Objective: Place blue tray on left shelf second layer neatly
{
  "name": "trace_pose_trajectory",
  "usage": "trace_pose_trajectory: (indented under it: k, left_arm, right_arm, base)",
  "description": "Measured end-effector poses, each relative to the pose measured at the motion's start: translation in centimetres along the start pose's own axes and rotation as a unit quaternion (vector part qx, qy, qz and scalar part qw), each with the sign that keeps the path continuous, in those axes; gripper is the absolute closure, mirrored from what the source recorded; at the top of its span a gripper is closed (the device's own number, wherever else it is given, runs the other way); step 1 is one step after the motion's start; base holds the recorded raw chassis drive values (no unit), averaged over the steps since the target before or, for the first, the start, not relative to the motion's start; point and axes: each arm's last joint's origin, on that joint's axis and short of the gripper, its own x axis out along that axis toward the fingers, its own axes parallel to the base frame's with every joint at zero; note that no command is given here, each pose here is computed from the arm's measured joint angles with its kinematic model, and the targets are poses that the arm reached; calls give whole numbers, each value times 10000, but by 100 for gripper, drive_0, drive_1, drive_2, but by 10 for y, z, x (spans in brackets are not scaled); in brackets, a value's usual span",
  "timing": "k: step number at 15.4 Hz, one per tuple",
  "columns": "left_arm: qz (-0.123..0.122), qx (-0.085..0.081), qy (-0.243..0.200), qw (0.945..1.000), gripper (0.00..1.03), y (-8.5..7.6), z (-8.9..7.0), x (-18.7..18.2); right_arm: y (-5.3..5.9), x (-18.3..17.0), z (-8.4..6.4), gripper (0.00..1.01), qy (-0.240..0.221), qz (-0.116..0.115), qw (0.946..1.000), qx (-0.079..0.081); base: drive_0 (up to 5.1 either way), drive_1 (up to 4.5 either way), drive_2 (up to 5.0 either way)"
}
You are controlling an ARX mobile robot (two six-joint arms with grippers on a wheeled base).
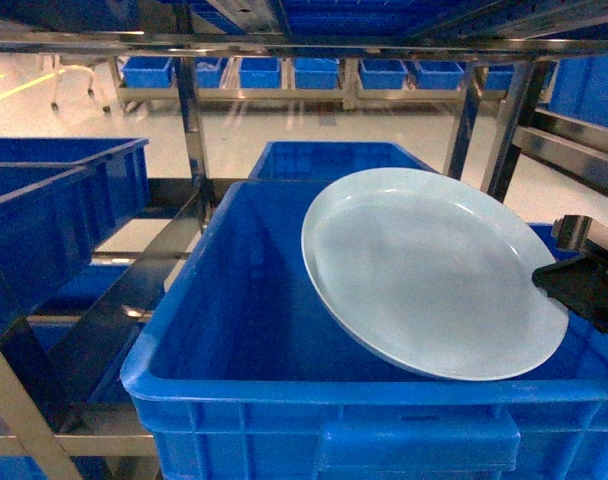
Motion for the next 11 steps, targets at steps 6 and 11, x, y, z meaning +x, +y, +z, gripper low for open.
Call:
trace_pose_trajectory:
  k: [6,11]
  left_arm:
    - [0,0,-2,10000,5,0,0,0]
    - [0,0,-2,10000,5,0,0,0]
  right_arm:
    - [4,13,12,99,-154,-33,9998,-86]
    - [12,33,27,99,-282,-195,9990,-295]
  base:
    - [0,0,0]
    - [0,0,0]
